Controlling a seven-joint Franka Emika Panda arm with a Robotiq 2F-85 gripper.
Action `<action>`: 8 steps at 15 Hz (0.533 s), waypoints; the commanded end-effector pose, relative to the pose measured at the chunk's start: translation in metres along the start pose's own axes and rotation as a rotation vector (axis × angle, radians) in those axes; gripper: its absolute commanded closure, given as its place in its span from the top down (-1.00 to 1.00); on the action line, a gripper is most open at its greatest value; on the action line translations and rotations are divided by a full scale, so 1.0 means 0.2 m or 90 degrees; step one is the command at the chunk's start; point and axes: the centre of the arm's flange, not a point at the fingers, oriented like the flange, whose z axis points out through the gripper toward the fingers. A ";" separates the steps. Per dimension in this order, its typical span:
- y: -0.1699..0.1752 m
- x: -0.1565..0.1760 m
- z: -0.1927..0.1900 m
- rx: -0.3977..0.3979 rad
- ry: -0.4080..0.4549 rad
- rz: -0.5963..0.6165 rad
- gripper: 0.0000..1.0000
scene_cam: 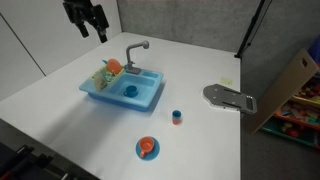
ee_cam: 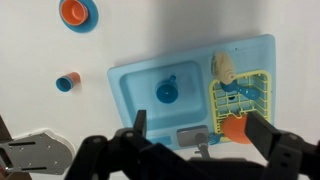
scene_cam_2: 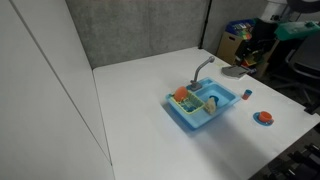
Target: Put the white bottle onto the toy sink
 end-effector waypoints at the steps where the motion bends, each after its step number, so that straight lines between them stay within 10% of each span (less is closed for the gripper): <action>1: 0.09 -0.12 -0.20 0.000 -0.025 -0.029 1.00; 8: 0.17 -0.30 -0.52 -0.018 -0.085 -0.042 1.00</action>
